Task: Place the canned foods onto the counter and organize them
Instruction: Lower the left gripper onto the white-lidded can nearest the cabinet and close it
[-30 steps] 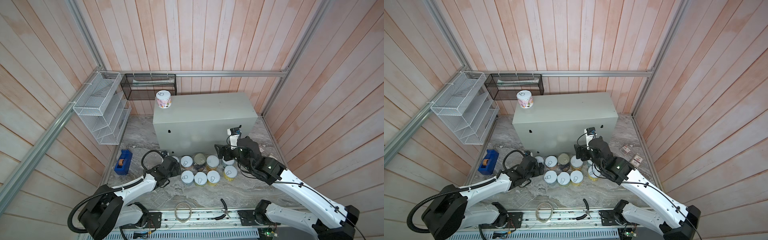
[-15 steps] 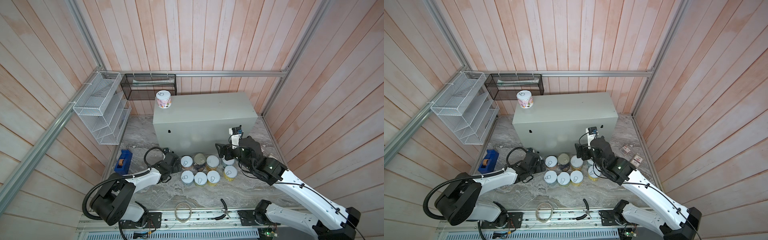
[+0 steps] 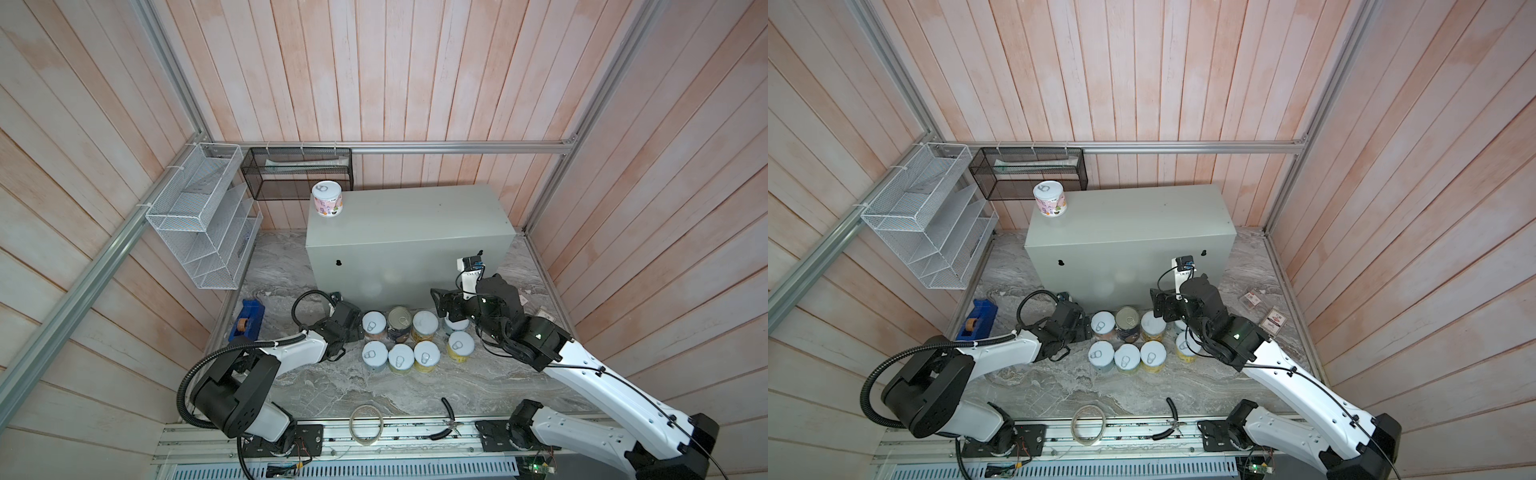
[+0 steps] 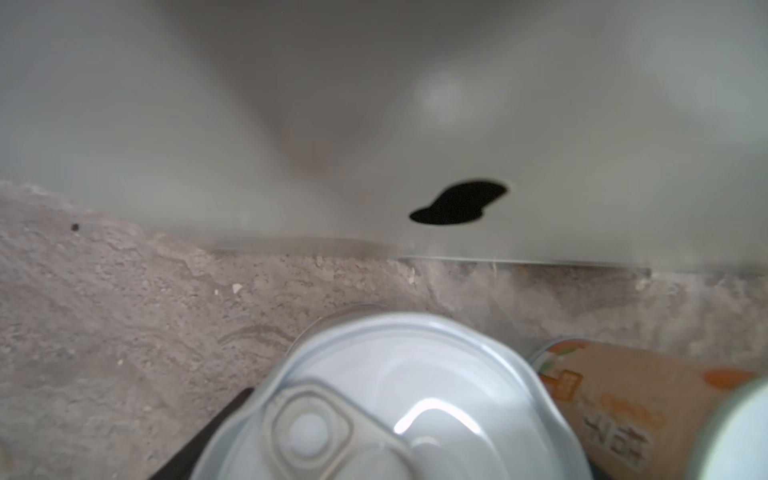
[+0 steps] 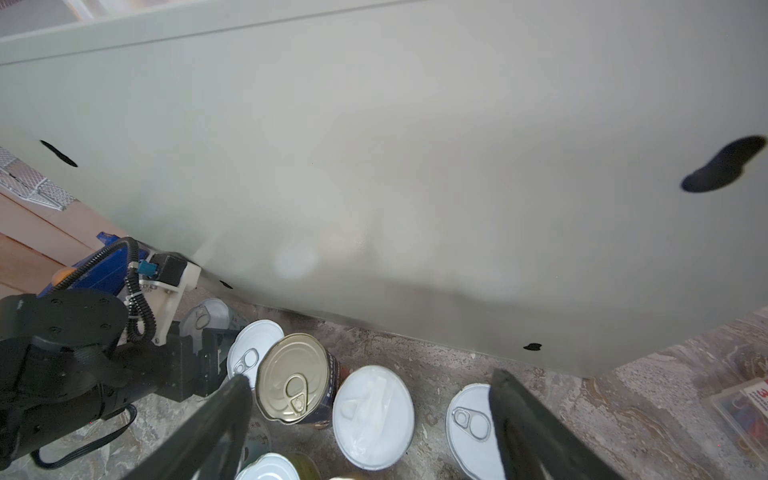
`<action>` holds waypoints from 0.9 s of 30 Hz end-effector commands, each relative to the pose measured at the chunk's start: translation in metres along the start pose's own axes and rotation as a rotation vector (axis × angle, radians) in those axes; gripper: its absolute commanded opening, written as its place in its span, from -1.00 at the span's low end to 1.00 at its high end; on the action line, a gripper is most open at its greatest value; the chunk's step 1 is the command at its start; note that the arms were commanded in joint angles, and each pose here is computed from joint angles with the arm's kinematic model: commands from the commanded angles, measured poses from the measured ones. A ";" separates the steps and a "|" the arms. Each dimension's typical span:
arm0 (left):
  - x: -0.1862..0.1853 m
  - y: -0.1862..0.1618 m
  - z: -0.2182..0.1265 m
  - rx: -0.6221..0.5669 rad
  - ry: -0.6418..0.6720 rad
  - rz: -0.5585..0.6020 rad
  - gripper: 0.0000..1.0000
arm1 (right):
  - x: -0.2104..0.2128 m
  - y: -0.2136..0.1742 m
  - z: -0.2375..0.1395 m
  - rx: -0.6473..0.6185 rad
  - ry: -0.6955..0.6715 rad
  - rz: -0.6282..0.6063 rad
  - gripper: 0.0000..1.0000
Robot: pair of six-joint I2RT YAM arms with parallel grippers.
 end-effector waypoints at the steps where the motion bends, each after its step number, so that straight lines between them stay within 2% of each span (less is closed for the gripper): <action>1: 0.010 0.004 0.003 -0.035 0.063 -0.021 0.67 | 0.001 0.003 -0.002 -0.021 0.016 0.004 0.76; 4: 0.013 0.003 0.005 -0.038 0.084 -0.024 0.63 | 0.000 0.003 -0.001 -0.021 0.016 0.004 0.77; 9: 0.014 0.001 0.011 -0.021 0.107 -0.012 0.32 | -0.001 0.000 0.002 -0.016 0.018 0.004 0.76; 11: 0.014 0.000 0.012 -0.018 0.110 -0.010 0.11 | -0.002 -0.001 0.003 -0.011 0.016 0.001 0.76; 12: 0.015 0.000 0.012 -0.015 0.111 -0.008 -0.09 | -0.002 -0.002 0.003 -0.011 0.018 0.002 0.76; 14: 0.014 0.000 0.011 -0.009 0.112 -0.005 -0.62 | -0.002 -0.002 0.004 -0.011 0.021 0.004 0.76; 15: 0.014 -0.001 0.011 -0.003 0.113 -0.002 -0.74 | -0.001 -0.002 0.003 -0.011 0.025 0.003 0.76; 16: 0.014 0.000 0.010 -0.004 0.117 -0.001 -0.77 | -0.001 -0.003 0.004 -0.011 0.028 0.004 0.76; 18: 0.016 -0.001 0.010 0.002 0.126 0.000 -0.96 | -0.001 -0.003 0.005 -0.011 0.030 0.004 0.76; 19: 0.016 -0.002 0.010 0.004 0.129 -0.001 -0.96 | -0.001 -0.004 0.005 -0.009 0.030 0.002 0.76; 20: 0.017 -0.003 0.011 0.008 0.135 0.001 -0.85 | -0.002 -0.005 0.007 -0.006 0.030 0.000 0.76; 21: 0.018 -0.003 0.011 0.012 0.140 0.001 -0.42 | -0.002 -0.005 0.007 -0.005 0.032 -0.001 0.76; 22: 0.019 -0.005 0.012 0.015 0.146 -0.002 0.08 | -0.002 -0.005 0.007 -0.005 0.031 -0.002 0.76; 23: 0.019 -0.005 0.013 0.016 0.149 -0.005 0.34 | -0.002 -0.004 0.007 -0.007 0.031 -0.004 0.76; 25: 0.019 -0.005 0.014 0.017 0.156 -0.007 0.57 | -0.002 -0.004 0.008 -0.007 0.034 -0.004 0.77; 27: 0.020 -0.005 0.016 0.014 0.166 -0.010 0.60 | -0.002 -0.004 0.008 -0.007 0.035 -0.004 0.76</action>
Point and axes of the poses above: each gripper's point midway between its finger pads, its own z axis out along the fingers, its own x axis along the line the jaws close on, y = z × x, the point moved 3 cm from there along -z, back along the fingers, and after that the axes turned 13 degrees about z, right-handed, at the moved point
